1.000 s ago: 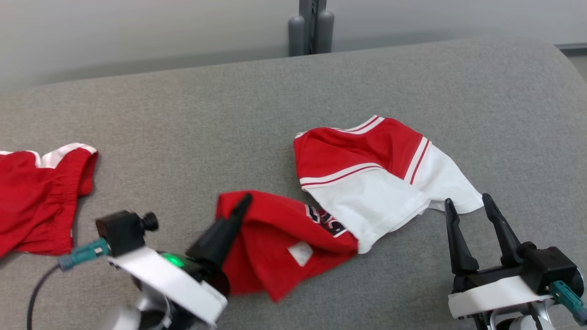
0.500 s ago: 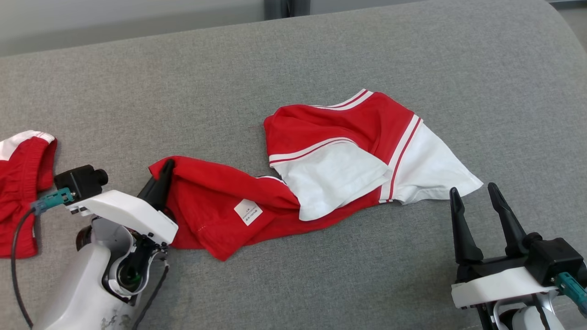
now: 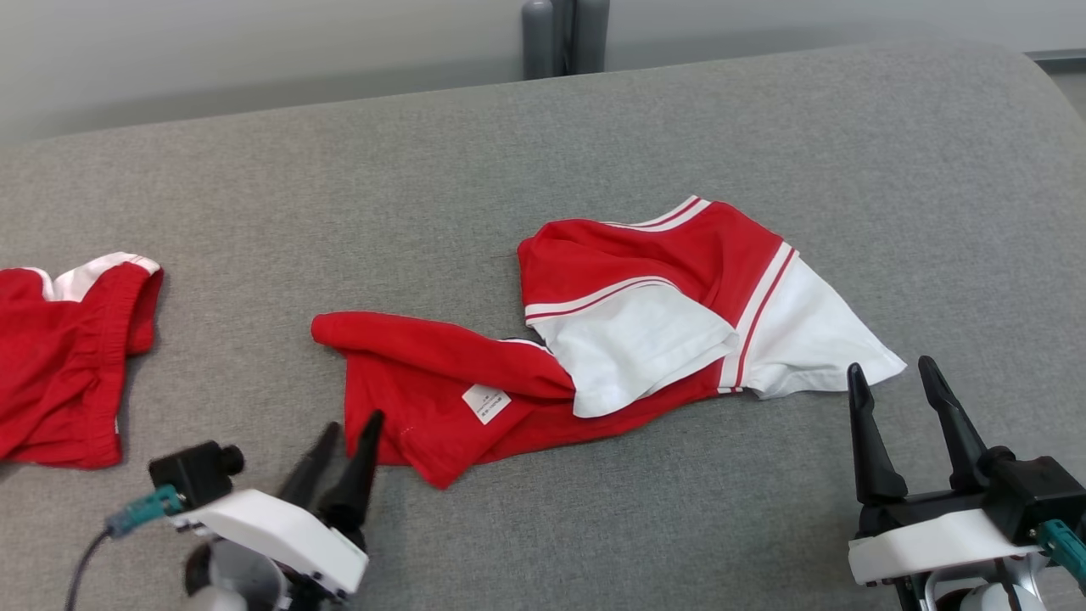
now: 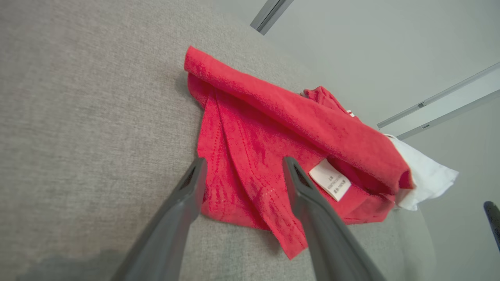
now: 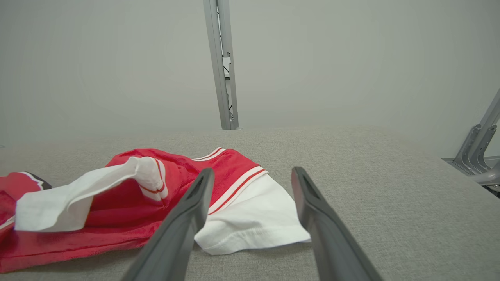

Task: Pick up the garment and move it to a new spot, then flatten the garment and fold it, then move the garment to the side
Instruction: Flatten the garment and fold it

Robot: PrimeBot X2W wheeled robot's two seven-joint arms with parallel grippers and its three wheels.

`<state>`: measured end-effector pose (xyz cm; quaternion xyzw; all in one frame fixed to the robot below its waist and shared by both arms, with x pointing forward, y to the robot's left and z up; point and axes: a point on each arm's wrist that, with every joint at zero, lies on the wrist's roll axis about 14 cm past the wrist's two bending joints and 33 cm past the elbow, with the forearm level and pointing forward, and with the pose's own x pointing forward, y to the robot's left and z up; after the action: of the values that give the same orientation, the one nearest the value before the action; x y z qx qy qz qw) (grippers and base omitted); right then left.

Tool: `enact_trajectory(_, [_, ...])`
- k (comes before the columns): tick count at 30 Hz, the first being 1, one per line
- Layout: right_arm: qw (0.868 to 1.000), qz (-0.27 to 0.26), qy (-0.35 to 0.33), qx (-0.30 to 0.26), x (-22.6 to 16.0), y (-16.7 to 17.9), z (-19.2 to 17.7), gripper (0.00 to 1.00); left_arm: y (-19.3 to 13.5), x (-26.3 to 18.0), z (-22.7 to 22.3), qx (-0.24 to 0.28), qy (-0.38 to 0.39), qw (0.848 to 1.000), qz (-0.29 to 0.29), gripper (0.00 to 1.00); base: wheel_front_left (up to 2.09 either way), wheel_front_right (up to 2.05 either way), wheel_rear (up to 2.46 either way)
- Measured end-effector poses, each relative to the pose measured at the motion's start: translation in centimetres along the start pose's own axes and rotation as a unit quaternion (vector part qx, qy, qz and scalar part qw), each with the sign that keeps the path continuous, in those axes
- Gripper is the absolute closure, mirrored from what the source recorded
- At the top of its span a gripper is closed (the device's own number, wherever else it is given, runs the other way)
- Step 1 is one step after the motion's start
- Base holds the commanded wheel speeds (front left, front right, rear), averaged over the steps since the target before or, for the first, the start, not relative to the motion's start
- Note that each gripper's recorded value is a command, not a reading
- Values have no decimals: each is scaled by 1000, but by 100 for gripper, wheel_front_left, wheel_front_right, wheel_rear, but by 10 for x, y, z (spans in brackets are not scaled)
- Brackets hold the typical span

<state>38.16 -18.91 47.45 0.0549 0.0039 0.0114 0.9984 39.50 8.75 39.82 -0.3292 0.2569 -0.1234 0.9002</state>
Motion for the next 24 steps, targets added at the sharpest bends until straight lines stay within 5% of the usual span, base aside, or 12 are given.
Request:
enact_trajectory(9, [1000, 11, 0, -6, 3, 6, 0, 0, -30, -1, -33, -67, 45, 997, -19, 0, 0, 0, 0])
enact_trajectory(21, [1000, -7, 3, -11, -2, -6, -1, 0, -16, 4, -41, -47, 56, 997, -3, 0, 0, 0, 0])
enact_trajectory(23, [1000, -8, 3, -9, -2, -6, -1, 0, -18, 6, -40, -48, 55, 997, -7, 53, 0, 0, 0])
enact_trajectory(24, [1000, -8, 3, -9, -2, -6, -1, 0, -20, 7, -39, -47, 54, 997, -12, 67, 0, 0, 0])
